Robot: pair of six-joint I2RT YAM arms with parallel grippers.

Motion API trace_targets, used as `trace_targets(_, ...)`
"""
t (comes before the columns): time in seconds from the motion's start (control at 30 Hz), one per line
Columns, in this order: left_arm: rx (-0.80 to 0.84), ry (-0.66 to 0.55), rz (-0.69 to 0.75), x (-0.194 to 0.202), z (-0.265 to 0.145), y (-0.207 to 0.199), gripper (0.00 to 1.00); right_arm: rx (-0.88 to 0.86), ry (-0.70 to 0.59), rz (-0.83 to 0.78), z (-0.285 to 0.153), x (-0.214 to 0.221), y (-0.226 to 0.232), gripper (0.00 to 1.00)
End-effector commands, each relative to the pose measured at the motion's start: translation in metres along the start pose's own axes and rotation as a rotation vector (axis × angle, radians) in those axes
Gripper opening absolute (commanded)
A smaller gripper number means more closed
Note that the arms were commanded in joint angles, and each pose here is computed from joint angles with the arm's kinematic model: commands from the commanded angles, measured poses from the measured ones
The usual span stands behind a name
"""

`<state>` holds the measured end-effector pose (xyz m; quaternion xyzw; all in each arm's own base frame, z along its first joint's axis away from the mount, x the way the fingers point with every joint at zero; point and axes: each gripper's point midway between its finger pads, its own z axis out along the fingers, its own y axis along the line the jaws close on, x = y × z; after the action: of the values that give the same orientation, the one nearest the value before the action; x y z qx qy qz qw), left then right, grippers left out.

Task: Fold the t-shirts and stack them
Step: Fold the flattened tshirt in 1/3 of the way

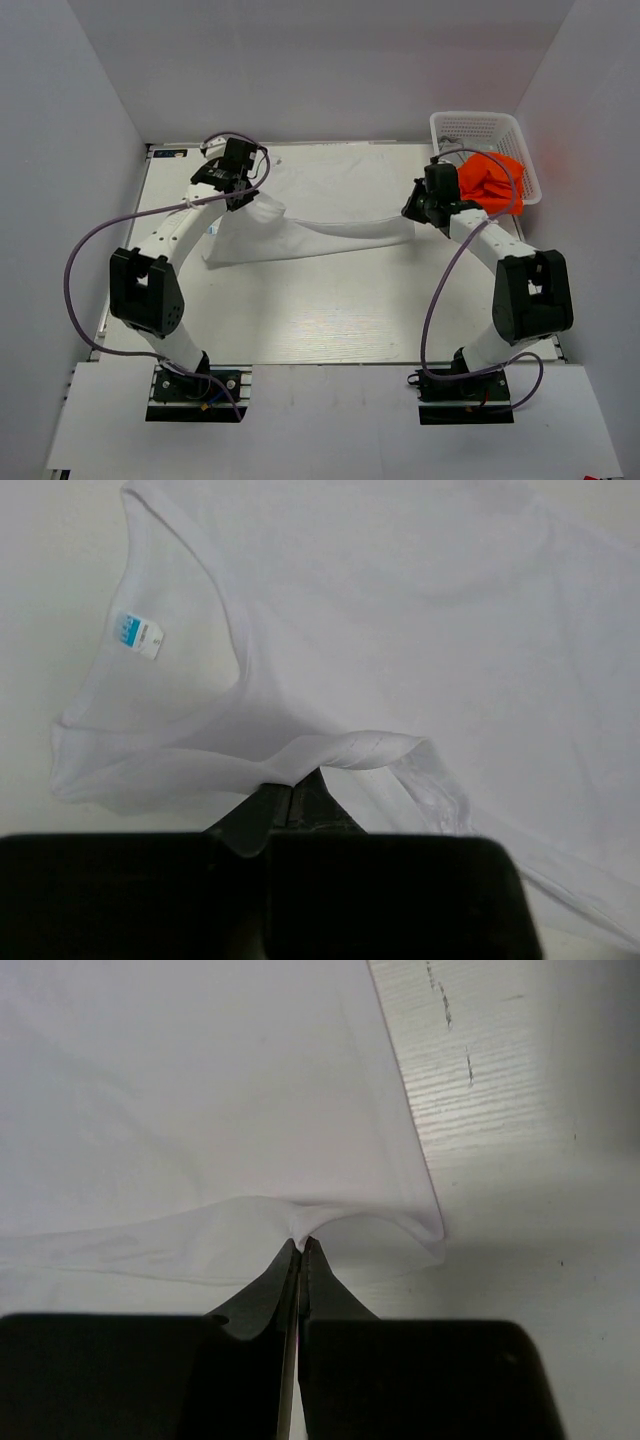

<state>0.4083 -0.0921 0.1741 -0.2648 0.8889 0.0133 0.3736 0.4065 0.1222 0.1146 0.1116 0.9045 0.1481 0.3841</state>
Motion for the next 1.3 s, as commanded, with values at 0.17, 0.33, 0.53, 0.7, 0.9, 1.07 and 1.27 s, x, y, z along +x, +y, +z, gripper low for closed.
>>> trace_targets(0.17, -0.02, -0.058, 0.004, -0.045, 0.046, -0.019, 0.0, 0.099, -0.033, 0.002, 0.025, -0.03, -0.01, 0.0)
trace_targets(0.33, -0.109, -0.002, -0.037, -0.055, 0.102, -0.014, 0.88, 0.153, 0.036, -0.06, 0.047, -0.045, -0.009, 0.56)
trace_targets(0.53, -0.117, 0.031, -0.099, -0.093, 0.125, -0.014, 1.0, 0.114, 0.094, -0.147, 0.046, -0.038, 0.003, 0.9)
trace_targets(0.7, -0.039, 0.12, -0.098, -0.045, 0.112, -0.002, 1.0, -0.006, 0.133, -0.183, 0.035, -0.011, 0.017, 0.9)
trace_targets(0.9, 0.215, 0.263, -0.076, 0.031, 0.079, -0.013, 1.0, -0.067, 0.186, -0.198, 0.045, 0.024, 0.024, 0.9)
trace_targets(1.07, 0.09, 0.396, -0.067, 0.094, 0.089, 0.03, 1.0, -0.02, 0.221, -0.178, 0.055, 0.047, 0.009, 0.9)
trace_targets(1.27, -0.07, 0.366, -0.063, 0.115, 0.083, 0.078, 1.0, 0.077, 0.243, -0.164, 0.048, 0.08, -0.023, 0.9)
